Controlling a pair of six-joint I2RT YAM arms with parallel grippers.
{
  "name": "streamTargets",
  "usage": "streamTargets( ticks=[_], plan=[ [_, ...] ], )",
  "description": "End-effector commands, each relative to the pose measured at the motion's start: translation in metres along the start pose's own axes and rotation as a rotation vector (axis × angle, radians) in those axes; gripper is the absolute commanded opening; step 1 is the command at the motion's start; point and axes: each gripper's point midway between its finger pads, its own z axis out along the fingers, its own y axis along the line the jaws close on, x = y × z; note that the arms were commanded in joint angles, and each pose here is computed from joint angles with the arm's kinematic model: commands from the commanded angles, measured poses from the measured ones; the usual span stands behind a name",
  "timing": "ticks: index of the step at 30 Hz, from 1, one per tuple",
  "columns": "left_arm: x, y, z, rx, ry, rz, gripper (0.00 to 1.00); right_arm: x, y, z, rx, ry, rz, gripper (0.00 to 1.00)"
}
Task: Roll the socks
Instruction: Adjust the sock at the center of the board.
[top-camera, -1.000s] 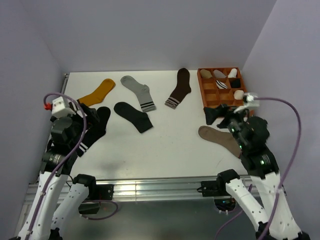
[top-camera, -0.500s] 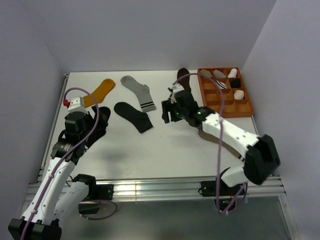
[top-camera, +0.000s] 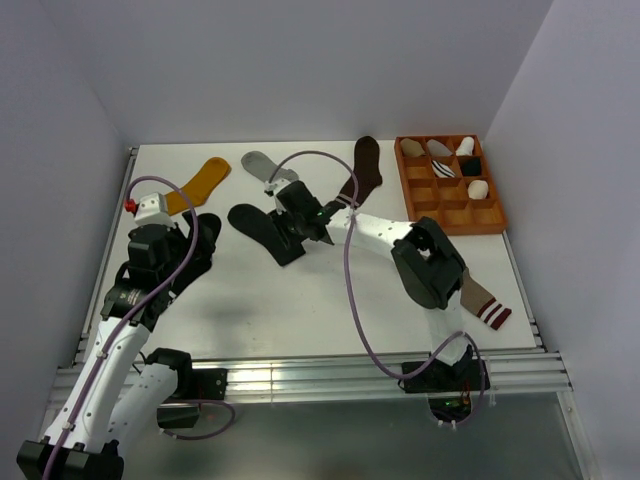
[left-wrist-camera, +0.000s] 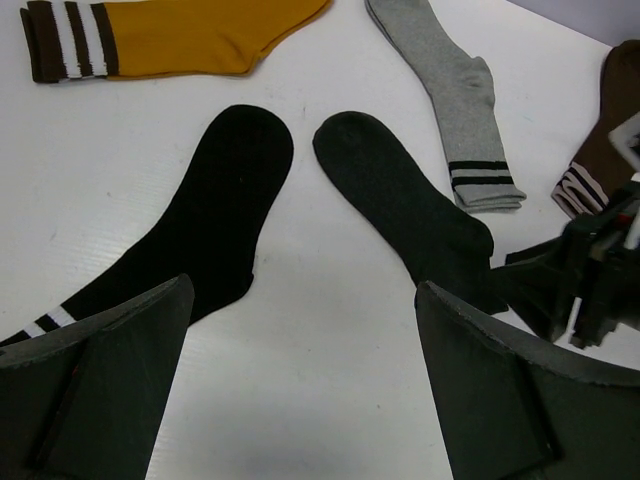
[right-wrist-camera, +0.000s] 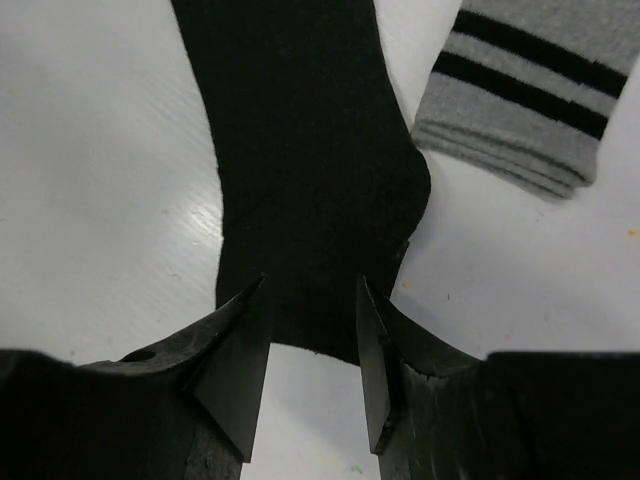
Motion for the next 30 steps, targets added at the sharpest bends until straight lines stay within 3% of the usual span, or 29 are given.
streamTargets(
  ticks=[1,8,13,19,24,30],
  plan=[
    [-0.009,-0.007,0.002,0.036,-0.035,0.007,0.99,-0.005,0.005,0.011,-0.002,-0.01,-0.005,0.46],
    [-0.008,-0.009,0.003,0.046,-0.026,0.008,0.99,0.074,-0.012,0.013,0.082,0.137,0.041,0.38],
    [-0.007,-0.008,0.003,0.042,-0.026,0.009,0.99,0.123,-0.01,-0.014,0.098,0.213,0.132,0.36],
    [-0.007,-0.011,0.003,0.058,-0.019,0.007,0.99,0.163,0.043,-0.058,0.026,0.339,0.154,0.34],
    [-0.008,-0.011,0.002,0.053,-0.021,0.006,1.0,0.107,0.106,-0.102,-0.139,0.212,0.049,0.39],
    [-0.011,-0.008,-0.001,0.044,-0.04,-0.001,1.0,0.037,0.085,-0.082,-0.056,0.077,-0.151,0.39]
  ],
)
